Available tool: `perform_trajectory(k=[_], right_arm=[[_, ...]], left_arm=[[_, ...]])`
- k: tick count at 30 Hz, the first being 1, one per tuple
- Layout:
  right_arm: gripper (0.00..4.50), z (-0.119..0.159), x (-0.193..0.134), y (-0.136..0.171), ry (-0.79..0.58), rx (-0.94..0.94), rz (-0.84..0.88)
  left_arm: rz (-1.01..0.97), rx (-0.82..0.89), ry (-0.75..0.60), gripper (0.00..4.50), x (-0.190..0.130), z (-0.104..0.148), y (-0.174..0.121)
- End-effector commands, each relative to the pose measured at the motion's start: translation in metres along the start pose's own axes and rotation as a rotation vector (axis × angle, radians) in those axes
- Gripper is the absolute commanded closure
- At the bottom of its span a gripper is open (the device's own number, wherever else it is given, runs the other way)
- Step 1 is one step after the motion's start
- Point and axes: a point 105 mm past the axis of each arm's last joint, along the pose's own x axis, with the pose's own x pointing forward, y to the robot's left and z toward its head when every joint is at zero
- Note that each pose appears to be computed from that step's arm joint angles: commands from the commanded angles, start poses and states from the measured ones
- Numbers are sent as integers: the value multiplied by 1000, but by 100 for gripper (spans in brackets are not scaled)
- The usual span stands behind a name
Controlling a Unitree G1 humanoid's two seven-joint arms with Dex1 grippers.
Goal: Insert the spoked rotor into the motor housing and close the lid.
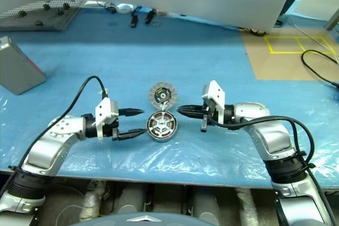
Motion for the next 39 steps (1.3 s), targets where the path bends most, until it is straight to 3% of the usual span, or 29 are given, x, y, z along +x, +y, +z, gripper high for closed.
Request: perform_trajectory(k=[1,8,19,28,35,39], right_arm=[[450,7,3,3,-23,-25,36],[450,-8,20,1,-8,13,63],[450,-16,61,-5,-21,66,156],[450,-44,73,4,84,121,262],[450,-67,75,5,170,97,249],[450,-58,69,3,119,97,244]], left_arm=[[23,37,-29,116,9,5,-5],[58,16,-50,116,21,14,-12],[85,-1,-8,116,7,28,-18],[106,-55,70,116,-16,-2,-15],[112,-60,59,116,-11,-9,-14],[106,-50,45,116,-6,-8,-15]])
